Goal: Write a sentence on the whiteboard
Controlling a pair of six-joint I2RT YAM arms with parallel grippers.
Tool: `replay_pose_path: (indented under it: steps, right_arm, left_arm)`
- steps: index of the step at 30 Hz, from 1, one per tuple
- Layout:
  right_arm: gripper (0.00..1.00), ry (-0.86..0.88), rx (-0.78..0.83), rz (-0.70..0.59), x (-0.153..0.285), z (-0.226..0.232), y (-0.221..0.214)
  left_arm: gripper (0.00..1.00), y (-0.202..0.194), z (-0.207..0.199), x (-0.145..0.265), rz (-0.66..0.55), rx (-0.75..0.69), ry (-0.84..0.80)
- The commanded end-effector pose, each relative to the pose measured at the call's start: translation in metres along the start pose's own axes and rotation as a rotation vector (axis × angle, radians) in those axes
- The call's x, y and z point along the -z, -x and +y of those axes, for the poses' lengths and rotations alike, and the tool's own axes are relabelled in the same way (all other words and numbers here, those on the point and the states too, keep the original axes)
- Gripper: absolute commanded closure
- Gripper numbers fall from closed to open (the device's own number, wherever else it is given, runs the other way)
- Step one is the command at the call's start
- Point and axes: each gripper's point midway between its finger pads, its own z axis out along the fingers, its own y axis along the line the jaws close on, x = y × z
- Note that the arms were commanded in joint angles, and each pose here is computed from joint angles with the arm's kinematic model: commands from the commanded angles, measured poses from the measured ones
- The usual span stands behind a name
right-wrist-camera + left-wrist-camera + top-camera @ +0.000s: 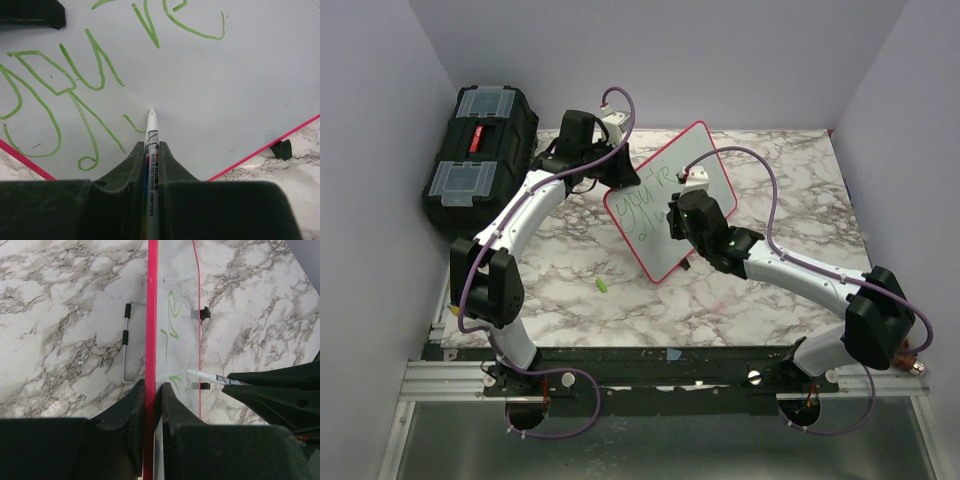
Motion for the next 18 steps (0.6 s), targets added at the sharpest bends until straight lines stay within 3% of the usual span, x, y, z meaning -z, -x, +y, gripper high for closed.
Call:
replay_pose_path:
  steps: [1,18]
  right_arm:
    - [0.99,0.052,-0.009,-0.018,-0.006,0.015,0.009]
    - [0.99,0.172,-0.038,0.004,-0.006,0.036,0.0]
  left_arm:
    - [1.0,-0.039,0.001,-0.014,0.125,-0.008,-0.017]
    - [1.0,-0.037,-0.001,-0.014,0.118,-0.005,-0.029]
